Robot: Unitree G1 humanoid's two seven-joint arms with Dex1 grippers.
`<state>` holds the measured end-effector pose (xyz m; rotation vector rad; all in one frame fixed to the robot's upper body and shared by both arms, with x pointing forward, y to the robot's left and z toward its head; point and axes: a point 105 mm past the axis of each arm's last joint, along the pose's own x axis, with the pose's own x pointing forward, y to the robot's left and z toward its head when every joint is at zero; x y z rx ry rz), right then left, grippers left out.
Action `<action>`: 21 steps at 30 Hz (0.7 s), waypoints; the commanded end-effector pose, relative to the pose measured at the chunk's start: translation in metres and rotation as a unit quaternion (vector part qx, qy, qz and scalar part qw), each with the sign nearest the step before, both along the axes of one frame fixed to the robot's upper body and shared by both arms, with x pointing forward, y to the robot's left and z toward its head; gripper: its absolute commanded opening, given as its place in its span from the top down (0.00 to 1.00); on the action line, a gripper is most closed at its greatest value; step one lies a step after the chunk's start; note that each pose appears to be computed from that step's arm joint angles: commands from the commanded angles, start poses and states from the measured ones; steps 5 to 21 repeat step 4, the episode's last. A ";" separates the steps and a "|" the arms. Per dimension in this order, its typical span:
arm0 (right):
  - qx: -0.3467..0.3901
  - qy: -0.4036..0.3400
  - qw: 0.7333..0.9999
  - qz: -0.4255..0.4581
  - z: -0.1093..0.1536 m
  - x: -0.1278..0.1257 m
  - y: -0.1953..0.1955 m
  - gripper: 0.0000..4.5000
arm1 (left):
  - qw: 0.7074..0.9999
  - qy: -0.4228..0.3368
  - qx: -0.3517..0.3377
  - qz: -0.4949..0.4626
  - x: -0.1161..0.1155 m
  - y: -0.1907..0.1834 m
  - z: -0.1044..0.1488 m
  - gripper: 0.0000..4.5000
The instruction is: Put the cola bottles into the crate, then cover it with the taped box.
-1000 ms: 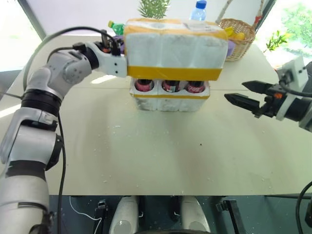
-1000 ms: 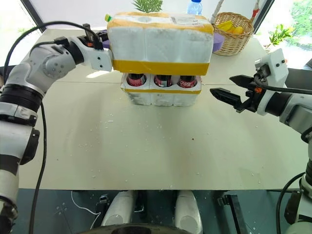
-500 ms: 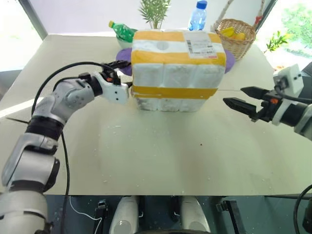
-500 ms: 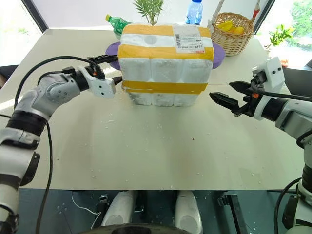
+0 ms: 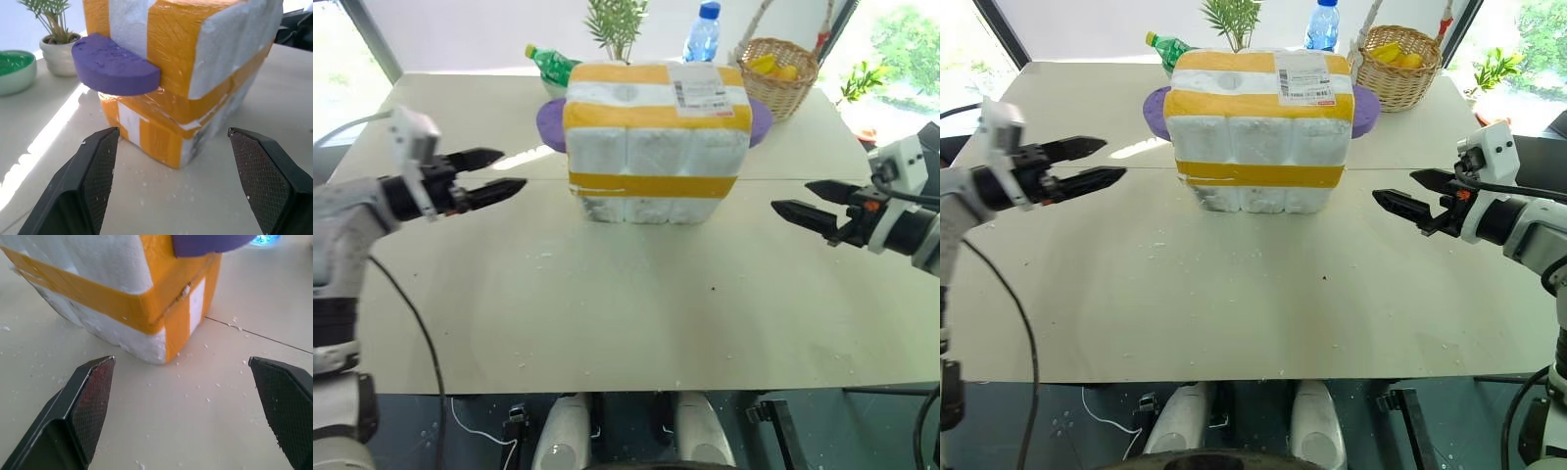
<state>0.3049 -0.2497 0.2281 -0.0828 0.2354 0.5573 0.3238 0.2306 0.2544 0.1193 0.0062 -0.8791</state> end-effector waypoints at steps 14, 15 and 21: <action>-0.020 -0.028 0.997 0.068 0.023 -0.008 0.009 0.00 | 0.999 0.039 -0.008 -0.029 -0.026 0.012 0.018 0.17; -0.020 -0.028 0.997 0.068 0.023 -0.008 0.009 0.00 | 0.999 0.039 -0.008 -0.029 -0.026 0.012 0.018 0.17; -0.020 -0.028 0.997 0.068 0.023 -0.008 0.009 0.00 | 0.999 0.039 -0.008 -0.029 -0.026 0.012 0.018 0.17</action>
